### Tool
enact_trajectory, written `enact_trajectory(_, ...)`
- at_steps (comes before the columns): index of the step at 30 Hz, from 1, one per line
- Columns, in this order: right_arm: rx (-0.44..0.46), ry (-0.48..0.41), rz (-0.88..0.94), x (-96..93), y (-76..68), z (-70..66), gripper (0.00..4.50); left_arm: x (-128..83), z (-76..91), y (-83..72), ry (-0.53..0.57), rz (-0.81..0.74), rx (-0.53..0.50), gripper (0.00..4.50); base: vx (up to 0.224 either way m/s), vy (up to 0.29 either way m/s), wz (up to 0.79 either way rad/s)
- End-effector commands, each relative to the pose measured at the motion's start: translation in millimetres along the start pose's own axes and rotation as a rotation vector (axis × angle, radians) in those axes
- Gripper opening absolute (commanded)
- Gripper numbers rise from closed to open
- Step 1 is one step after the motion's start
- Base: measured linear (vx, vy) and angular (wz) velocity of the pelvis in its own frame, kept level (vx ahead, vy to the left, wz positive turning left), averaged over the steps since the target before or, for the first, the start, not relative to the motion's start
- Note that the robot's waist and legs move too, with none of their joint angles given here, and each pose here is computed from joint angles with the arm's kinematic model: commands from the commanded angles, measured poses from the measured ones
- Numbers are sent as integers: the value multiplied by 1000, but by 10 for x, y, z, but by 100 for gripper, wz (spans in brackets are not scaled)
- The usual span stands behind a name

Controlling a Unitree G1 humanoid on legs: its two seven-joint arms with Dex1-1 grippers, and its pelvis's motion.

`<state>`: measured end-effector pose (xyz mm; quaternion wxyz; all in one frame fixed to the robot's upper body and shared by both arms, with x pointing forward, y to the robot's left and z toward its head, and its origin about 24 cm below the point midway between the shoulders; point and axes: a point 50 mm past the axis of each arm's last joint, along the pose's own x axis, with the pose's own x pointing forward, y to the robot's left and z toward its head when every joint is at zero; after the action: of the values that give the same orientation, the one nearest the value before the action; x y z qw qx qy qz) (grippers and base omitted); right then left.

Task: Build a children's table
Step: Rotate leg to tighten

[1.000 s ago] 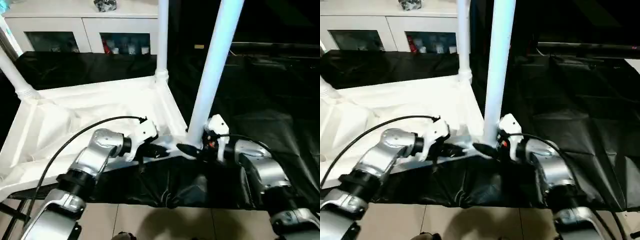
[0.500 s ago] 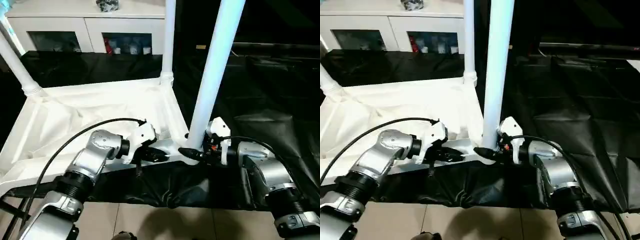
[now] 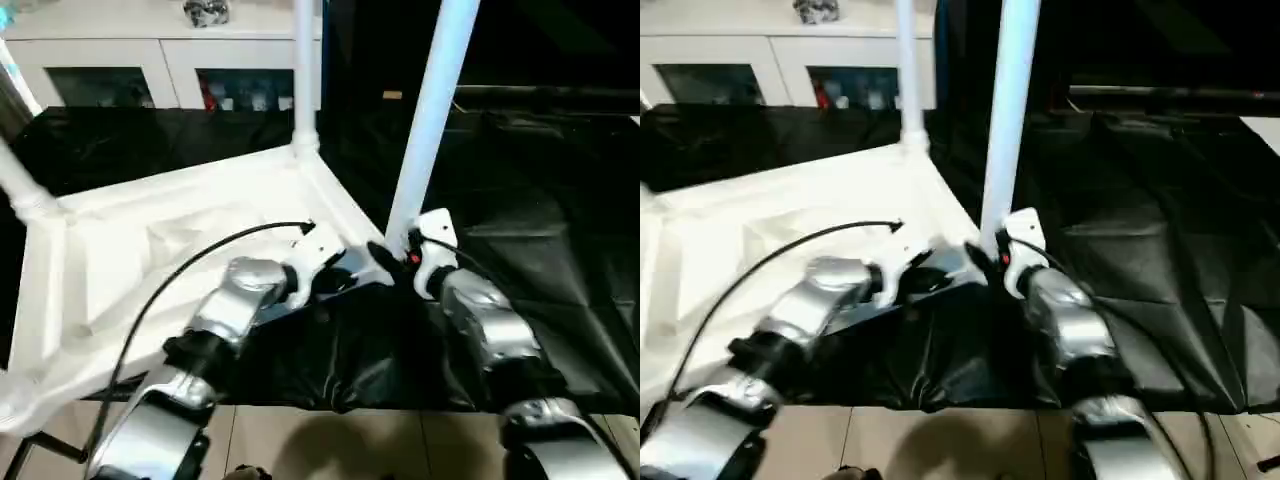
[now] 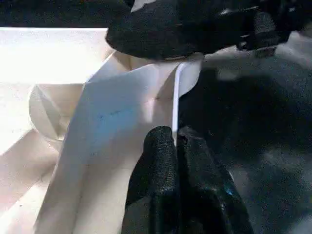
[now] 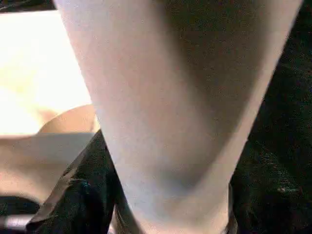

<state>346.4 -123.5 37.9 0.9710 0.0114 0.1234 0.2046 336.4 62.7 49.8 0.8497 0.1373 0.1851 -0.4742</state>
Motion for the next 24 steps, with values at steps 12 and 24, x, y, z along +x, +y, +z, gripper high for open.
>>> enact_trajectory(12, -42, -32, 202, 64, 316, 8, 344, -49, 248, -22, -138, -68, 79, 0, 0, 0, 0)
enact_trajectory(24, -208, 42, 590, -278, 200, -29, 344, -308, 111, -4, -115, -268, 140, 0, 0, 0, 0)
